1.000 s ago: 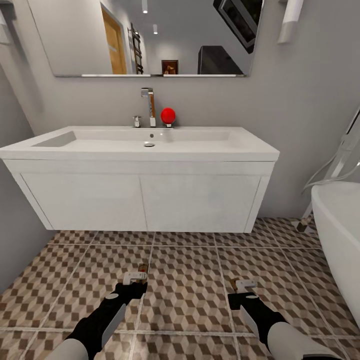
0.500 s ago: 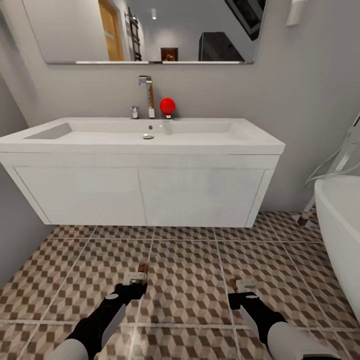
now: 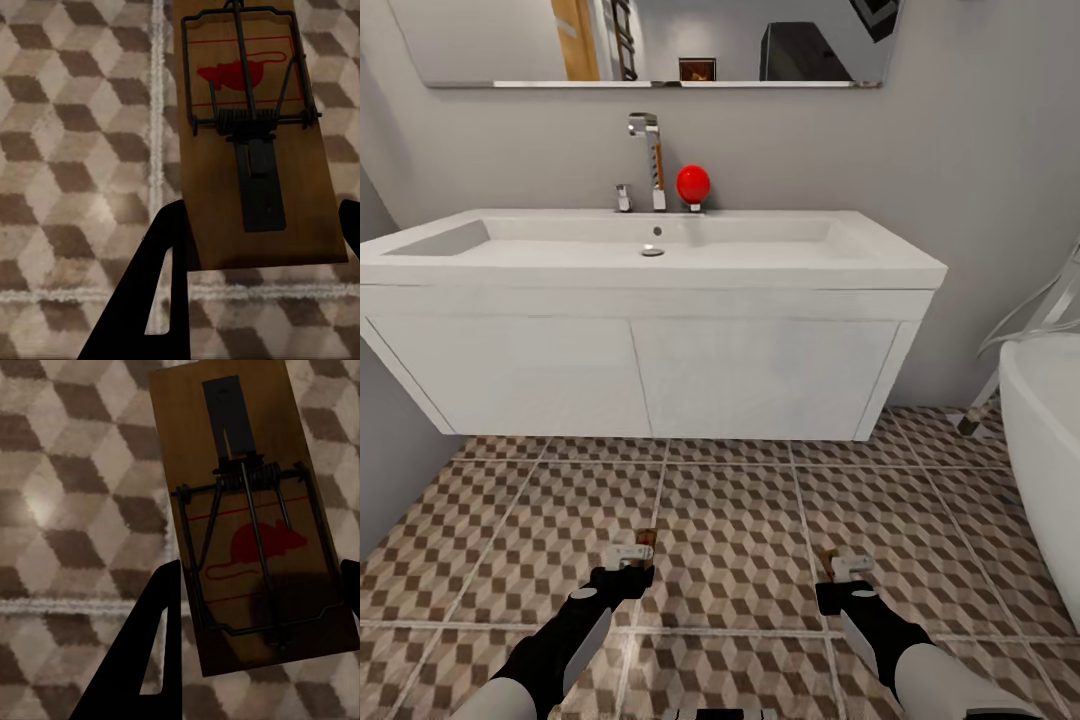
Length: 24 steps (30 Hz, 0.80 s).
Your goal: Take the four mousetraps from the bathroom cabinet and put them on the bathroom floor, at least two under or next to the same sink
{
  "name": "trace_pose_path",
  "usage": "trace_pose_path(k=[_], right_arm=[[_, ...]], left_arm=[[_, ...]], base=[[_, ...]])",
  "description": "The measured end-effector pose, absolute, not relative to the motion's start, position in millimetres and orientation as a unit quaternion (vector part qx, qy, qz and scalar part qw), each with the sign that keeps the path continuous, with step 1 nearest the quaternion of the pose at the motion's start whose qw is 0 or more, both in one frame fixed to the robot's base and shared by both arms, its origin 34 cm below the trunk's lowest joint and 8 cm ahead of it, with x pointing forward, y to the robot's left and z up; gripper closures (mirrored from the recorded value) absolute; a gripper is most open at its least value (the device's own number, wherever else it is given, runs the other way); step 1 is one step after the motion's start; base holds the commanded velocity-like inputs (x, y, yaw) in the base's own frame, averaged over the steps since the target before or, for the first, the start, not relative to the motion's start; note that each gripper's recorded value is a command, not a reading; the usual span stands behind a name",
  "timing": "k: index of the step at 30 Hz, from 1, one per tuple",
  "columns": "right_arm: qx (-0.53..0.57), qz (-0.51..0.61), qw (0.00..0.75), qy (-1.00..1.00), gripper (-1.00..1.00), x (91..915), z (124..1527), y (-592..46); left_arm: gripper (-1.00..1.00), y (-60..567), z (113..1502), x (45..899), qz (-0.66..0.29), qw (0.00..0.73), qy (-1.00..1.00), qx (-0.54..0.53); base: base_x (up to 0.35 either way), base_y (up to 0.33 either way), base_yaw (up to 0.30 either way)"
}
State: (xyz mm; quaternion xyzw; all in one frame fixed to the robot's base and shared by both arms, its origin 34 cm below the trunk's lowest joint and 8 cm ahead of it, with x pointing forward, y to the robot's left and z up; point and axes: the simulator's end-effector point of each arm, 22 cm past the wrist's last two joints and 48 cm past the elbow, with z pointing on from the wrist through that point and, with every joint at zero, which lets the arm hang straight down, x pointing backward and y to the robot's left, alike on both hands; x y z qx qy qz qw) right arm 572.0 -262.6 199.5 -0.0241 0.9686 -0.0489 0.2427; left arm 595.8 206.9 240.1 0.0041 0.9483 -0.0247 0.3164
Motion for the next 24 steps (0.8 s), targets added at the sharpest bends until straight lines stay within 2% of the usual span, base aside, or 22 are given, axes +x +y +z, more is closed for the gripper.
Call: trace_pose_path(k=[24], right_arm=[[-0.024,-0.050,0.232,0.971,1.00,562.3,172.1,-263.3]], left_arm=[[1.00,206.3,207.2,579.9,-0.026,0.288,0.957,0.004]], base=[[0.000,0.000,0.000]])
